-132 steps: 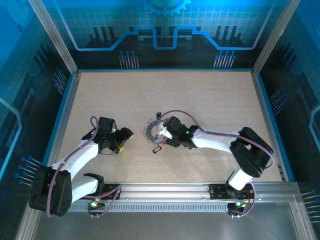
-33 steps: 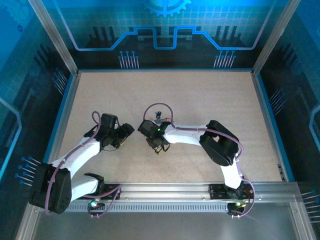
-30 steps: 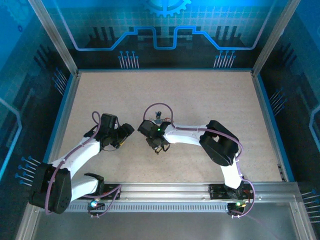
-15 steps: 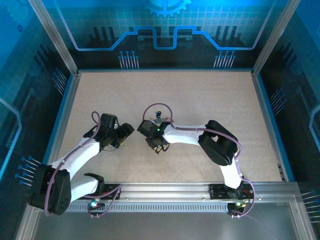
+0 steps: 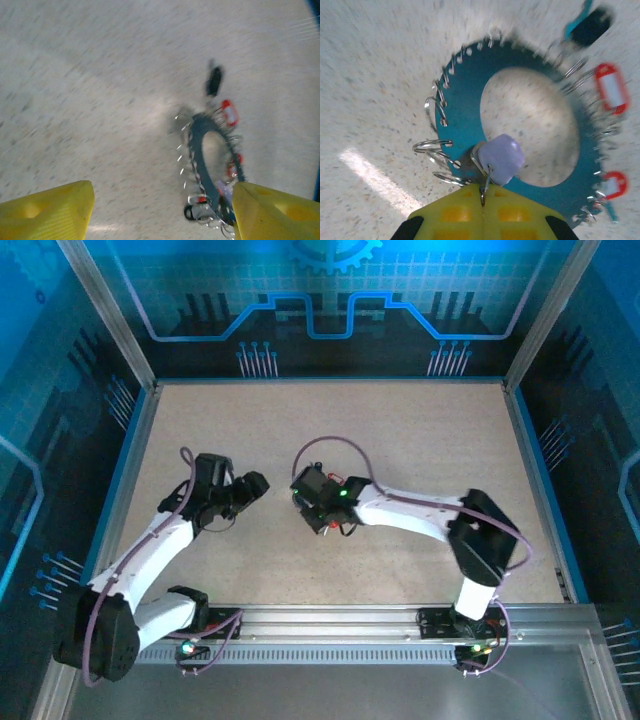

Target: Put the keys on the keyring

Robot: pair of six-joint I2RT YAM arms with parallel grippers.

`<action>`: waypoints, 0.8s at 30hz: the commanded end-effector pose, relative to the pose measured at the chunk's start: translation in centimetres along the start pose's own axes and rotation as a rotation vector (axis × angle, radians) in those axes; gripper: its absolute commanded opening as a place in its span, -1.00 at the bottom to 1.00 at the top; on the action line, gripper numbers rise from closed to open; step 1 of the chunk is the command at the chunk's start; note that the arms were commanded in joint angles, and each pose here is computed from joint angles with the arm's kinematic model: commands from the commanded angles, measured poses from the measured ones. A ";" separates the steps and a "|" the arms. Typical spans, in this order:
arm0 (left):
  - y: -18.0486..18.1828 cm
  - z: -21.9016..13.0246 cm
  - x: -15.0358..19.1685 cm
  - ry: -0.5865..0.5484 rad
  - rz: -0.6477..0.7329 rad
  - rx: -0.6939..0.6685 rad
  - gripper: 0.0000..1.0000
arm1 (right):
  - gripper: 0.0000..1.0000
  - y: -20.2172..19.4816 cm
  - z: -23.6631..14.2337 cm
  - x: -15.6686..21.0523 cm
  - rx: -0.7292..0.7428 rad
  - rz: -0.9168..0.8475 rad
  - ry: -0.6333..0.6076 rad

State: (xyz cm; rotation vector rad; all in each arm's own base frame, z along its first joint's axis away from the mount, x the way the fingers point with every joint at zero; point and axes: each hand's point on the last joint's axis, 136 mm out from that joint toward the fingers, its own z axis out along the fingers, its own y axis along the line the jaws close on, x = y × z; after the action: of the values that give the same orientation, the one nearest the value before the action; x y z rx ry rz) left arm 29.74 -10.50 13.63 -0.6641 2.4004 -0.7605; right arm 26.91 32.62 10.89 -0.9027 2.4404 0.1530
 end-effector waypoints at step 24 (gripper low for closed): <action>-15.3 -8.9 7.7 -0.135 1.121 0.964 0.27 | -1.00 0.8 -15.2 -0.1 -0.442 -0.760 -0.499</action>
State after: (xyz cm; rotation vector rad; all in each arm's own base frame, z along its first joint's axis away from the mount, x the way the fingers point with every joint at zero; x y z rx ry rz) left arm 25.48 -21.26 26.93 0.6673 1.6845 -1.0979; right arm 21.36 28.21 22.19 -1.6000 1.6810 0.4863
